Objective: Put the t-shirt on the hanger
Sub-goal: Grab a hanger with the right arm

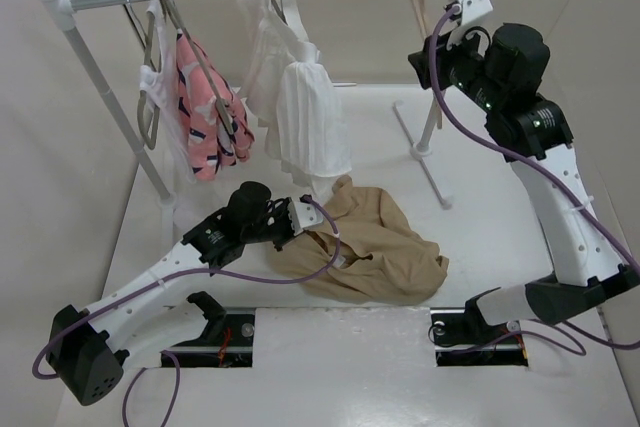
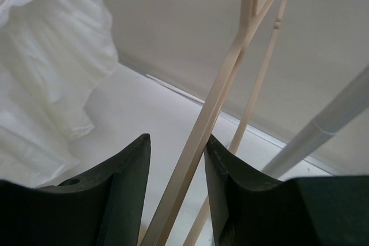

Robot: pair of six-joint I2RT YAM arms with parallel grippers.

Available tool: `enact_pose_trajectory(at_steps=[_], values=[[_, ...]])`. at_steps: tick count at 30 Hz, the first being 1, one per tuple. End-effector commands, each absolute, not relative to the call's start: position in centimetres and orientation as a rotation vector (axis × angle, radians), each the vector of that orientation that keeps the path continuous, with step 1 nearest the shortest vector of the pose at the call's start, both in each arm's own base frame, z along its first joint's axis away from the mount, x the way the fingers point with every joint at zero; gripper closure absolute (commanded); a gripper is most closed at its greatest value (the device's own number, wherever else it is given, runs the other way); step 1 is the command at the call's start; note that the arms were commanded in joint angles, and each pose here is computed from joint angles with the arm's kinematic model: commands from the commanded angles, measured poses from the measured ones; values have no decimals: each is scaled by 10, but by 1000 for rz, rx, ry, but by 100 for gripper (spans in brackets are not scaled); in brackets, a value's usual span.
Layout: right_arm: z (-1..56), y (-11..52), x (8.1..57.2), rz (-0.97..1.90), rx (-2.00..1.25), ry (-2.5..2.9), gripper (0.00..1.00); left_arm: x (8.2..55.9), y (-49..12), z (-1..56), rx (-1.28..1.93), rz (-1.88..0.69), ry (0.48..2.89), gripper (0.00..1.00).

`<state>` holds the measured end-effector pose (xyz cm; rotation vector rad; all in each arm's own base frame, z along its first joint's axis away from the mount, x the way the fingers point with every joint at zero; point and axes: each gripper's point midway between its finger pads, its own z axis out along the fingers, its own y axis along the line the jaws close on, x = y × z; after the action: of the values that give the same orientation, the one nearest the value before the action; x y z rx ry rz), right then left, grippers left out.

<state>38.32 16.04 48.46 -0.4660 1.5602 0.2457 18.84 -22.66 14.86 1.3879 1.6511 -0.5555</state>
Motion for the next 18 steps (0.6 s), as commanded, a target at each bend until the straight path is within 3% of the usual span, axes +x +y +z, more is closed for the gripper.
enact_pose_trajectory(at_steps=[1, 18], values=[[513, 176, 364, 351, -575, 1394, 100, 191, -227, 157, 1373, -547, 1610, 100], [537, 182, 326, 471, -704, 1227, 100, 192, -229, 154, 1374, -554, 1634, 100]])
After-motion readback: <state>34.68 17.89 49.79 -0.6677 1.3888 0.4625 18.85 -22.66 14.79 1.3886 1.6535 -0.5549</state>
